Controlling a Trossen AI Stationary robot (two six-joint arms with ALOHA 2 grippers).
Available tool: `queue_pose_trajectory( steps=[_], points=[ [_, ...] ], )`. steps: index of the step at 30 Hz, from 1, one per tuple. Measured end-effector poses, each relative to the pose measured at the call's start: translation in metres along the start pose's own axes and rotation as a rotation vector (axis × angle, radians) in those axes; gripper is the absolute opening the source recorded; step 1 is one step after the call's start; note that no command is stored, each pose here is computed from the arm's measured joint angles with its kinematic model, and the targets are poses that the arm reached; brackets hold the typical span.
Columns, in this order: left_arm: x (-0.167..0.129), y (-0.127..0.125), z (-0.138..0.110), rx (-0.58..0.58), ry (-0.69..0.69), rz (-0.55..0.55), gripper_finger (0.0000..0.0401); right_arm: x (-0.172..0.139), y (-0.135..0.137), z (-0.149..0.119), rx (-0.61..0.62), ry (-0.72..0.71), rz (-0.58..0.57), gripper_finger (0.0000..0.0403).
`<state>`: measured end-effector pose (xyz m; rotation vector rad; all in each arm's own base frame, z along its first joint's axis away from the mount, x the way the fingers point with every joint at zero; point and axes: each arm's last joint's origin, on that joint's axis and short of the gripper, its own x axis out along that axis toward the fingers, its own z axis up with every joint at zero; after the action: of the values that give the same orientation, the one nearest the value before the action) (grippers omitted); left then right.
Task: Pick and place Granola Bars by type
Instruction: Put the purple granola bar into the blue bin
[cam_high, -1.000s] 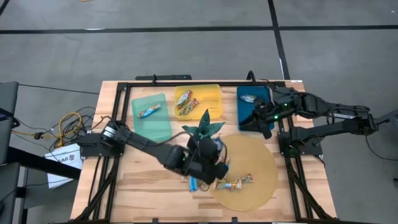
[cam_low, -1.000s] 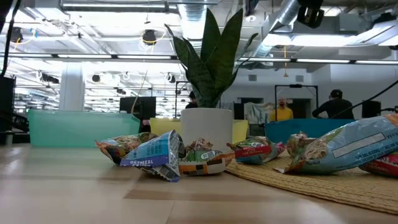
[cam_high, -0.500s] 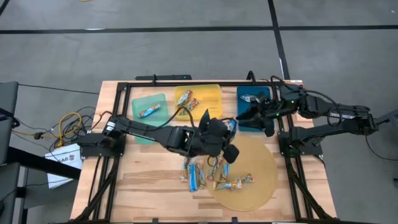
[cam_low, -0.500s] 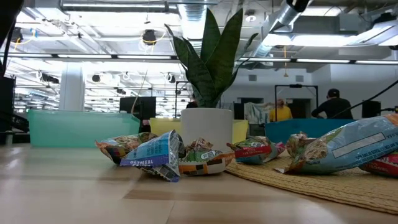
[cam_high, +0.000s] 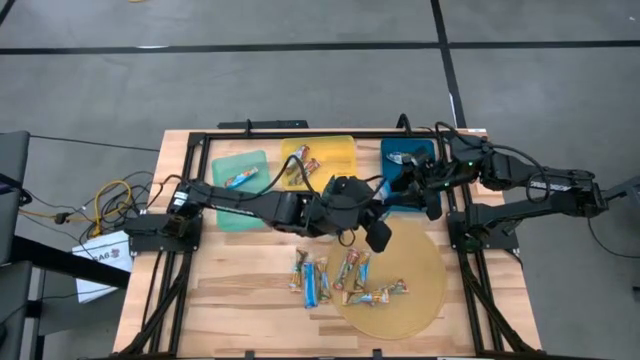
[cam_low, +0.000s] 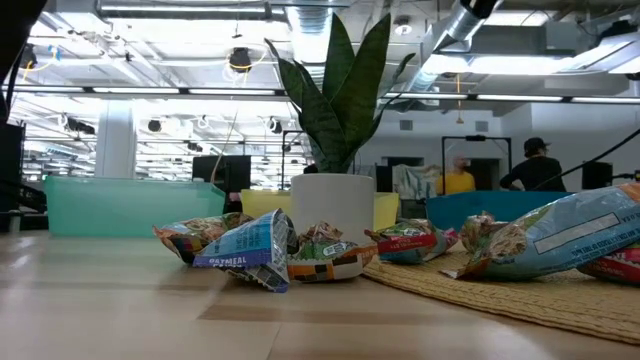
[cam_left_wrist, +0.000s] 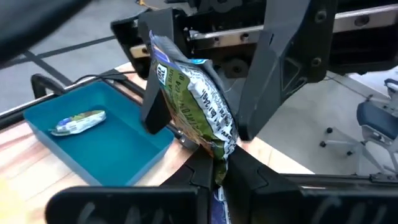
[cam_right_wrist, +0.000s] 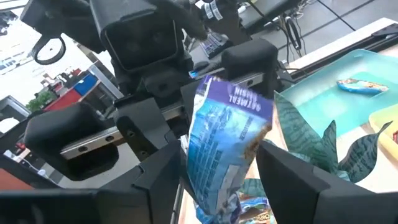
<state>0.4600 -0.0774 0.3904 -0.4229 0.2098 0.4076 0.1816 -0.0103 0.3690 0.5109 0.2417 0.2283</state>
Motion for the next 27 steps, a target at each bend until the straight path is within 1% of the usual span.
queue_pose_trajectory(
  steps=[4, 13, 16, 19, 23, 25, 27],
  points=[
    [0.0012, 0.0003, 0.0035, 0.008, -0.022, -0.014, 0.0011, -0.0002, 0.0007, 0.0012, -0.011, -0.012, 0.006, 0.0176],
    [0.0026, 0.0024, 0.0046, 0.007, -0.018, -0.015, 0.0023, -0.0001, 0.0011, 0.0022, -0.016, -0.020, 0.010, 0.0087],
    [0.0032, 0.0032, 0.0048, 0.002, -0.018, -0.013, 0.0028, -0.0001, 0.0011, 0.0022, -0.016, -0.021, 0.010, 0.0067],
    [0.0046, 0.0046, 0.0056, -0.003, -0.002, -0.038, 0.0029, -0.0001, 0.0011, 0.0021, -0.017, -0.019, 0.011, 0.0057],
    [0.0075, 0.0074, 0.0072, -0.014, 0.038, -0.100, 0.0031, -0.0003, 0.0011, 0.0017, -0.016, -0.015, 0.012, 0.0055],
    [0.0087, 0.0089, 0.0081, -0.023, 0.054, -0.124, 0.0039, -0.0003, 0.0010, 0.0015, -0.019, -0.013, 0.011, 0.0055],
    [0.0094, 0.0096, 0.0083, -0.038, 0.067, -0.140, 0.0056, -0.0002, 0.0007, 0.0012, -0.031, -0.010, 0.008, 0.0055]
  ],
)
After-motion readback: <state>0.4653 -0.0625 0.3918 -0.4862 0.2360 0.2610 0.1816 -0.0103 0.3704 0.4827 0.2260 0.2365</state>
